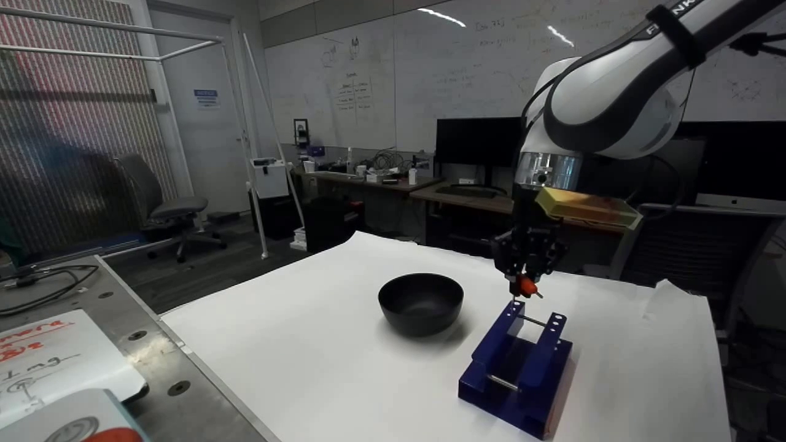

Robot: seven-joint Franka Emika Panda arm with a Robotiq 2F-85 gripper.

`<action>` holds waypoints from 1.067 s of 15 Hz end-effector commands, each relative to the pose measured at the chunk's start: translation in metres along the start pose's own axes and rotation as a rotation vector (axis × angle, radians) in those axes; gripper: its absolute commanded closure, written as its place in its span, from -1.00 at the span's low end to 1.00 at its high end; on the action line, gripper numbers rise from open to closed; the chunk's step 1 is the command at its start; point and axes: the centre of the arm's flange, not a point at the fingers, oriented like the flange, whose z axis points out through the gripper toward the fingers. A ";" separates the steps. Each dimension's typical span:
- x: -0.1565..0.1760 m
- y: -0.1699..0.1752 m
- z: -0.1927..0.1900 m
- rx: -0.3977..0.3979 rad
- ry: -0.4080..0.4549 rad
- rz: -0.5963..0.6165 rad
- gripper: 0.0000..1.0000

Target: Put the orange object in the bowl

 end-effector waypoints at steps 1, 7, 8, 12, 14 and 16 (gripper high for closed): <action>-0.018 0.000 -0.047 -0.050 0.021 -0.022 0.75; -0.050 0.011 -0.132 -0.017 0.073 -0.123 0.84; -0.053 0.014 -0.139 0.006 0.106 -0.155 0.85; -0.048 0.016 -0.135 0.076 0.295 -0.252 0.86; -0.039 0.009 -0.116 0.118 0.387 -0.284 0.86; -0.031 0.000 -0.092 0.149 0.470 -0.316 0.86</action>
